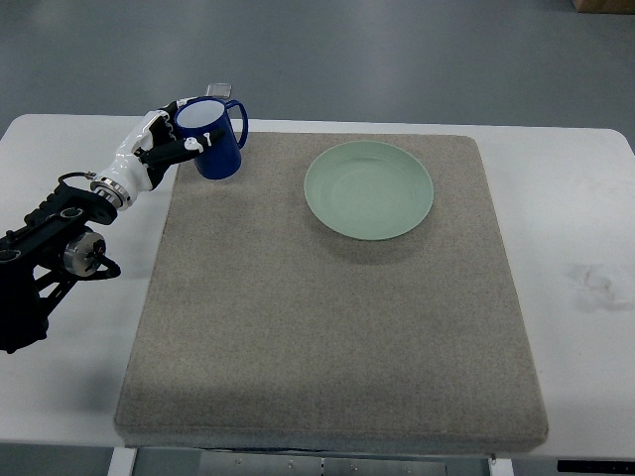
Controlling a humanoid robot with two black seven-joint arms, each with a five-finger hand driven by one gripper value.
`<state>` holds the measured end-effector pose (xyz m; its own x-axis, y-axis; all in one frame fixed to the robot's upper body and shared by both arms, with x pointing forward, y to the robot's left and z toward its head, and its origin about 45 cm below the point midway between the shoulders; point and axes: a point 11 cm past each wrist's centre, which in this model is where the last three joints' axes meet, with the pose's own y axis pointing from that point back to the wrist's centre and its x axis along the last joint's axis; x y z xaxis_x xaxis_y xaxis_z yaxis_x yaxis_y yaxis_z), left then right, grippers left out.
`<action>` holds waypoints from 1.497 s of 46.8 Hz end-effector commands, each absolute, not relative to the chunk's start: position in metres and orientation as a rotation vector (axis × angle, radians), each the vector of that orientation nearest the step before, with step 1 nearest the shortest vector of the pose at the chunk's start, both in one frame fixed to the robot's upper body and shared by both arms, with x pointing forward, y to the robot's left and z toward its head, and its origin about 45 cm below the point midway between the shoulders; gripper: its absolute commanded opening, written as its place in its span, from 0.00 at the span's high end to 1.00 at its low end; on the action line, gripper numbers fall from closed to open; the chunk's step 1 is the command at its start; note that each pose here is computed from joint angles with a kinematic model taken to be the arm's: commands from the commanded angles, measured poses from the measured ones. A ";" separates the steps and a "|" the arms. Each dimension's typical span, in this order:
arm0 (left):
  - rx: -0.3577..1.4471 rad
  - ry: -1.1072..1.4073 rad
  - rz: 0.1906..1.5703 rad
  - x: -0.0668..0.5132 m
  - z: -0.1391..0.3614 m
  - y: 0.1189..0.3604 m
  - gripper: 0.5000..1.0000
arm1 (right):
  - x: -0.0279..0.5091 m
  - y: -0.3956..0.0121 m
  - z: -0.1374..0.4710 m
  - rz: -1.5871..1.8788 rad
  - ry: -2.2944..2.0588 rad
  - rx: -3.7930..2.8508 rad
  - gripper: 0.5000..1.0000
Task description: Place cup left of plate with left hand
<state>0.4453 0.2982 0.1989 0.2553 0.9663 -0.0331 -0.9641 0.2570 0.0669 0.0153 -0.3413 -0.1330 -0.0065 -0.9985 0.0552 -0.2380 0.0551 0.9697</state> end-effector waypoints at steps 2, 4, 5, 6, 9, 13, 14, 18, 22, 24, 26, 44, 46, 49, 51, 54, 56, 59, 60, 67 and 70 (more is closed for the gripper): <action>0.041 0.079 1.309 0.444 0.194 0.295 0.32 | 0.015 -0.341 -0.133 -1.044 -1.409 1.341 0.14; 0.046 0.082 1.308 0.444 0.193 0.295 0.31 | 0.015 -0.341 -0.133 -1.044 -1.409 1.341 0.14; 0.047 0.081 1.311 0.444 0.192 0.296 0.31 | 0.015 -0.341 -0.133 -1.044 -1.409 1.341 0.14; 0.050 0.081 1.311 0.444 0.191 0.296 0.31 | 0.015 -0.341 -0.133 -1.044 -1.409 1.341 0.14; 0.059 0.086 1.311 0.444 0.187 0.294 0.32 | 0.015 -0.341 -0.133 -1.044 -1.409 1.341 0.14; 0.073 0.090 1.309 0.442 0.181 0.292 0.33 | 0.015 -0.341 -0.133 -1.044 -1.409 1.341 0.14; 0.071 0.092 1.307 0.442 0.181 0.291 0.33 | 0.015 -0.341 -0.133 -1.044 -1.409 1.341 0.14; 0.073 0.092 1.304 0.442 0.180 0.290 0.33 | 0.015 -0.341 -0.133 -1.044 -1.409 1.341 0.14; 0.070 0.097 1.300 0.442 0.179 0.286 0.32 | 0.015 -0.341 -0.133 -1.044 -1.409 1.341 0.14; 0.068 0.098 1.300 0.442 0.180 0.286 0.31 | 0.015 -0.341 -0.133 -1.044 -1.409 1.341 0.14; 0.067 0.099 1.300 0.442 0.180 0.286 0.30 | 0.015 -0.341 -0.133 -1.044 -1.409 1.341 0.14; 0.019 0.090 1.315 0.448 0.196 0.292 0.02 | 0.015 -0.341 -0.133 -1.044 -1.409 1.341 0.14; 0.017 0.090 1.316 0.449 0.197 0.293 0.02 | 0.015 -0.341 -0.133 -1.044 -1.409 1.341 0.14; 0.000 0.088 1.324 0.450 0.202 0.297 0.02 | 0.015 -0.341 -0.133 -1.044 -1.409 1.341 0.14; -0.016 0.082 1.333 0.452 0.207 0.301 0.02 | 0.015 -0.341 -0.133 -1.044 -1.409 1.341 0.14; -0.034 0.072 1.344 0.453 0.215 0.308 0.02 | 0.015 -0.341 -0.133 -1.044 -1.409 1.341 0.14; -0.043 0.066 1.351 0.453 0.219 0.313 0.02 | 0.015 -0.341 -0.133 -1.044 -1.409 1.341 0.14; -0.061 0.067 1.364 0.454 0.225 0.318 0.02 | 0.015 -0.341 -0.133 -1.044 -1.409 1.341 0.14; -0.075 0.072 1.369 0.454 0.228 0.320 0.02 | 0.015 -0.341 -0.133 -1.044 -1.409 1.341 0.14; -0.188 0.131 1.417 0.457 0.243 0.338 0.02 | 0.015 -0.341 -0.133 -1.044 -1.409 1.341 0.14; -0.224 0.152 1.419 0.458 0.246 0.340 0.02 | 0.015 -0.341 -0.133 -1.044 -1.409 1.341 0.14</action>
<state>0.4574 0.3377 0.2426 0.1505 0.9679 -0.2015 -0.9884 0.1428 -0.0521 0.0153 -0.3413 -0.1330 -0.0066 -0.9985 0.0552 -0.2380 0.0552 0.9697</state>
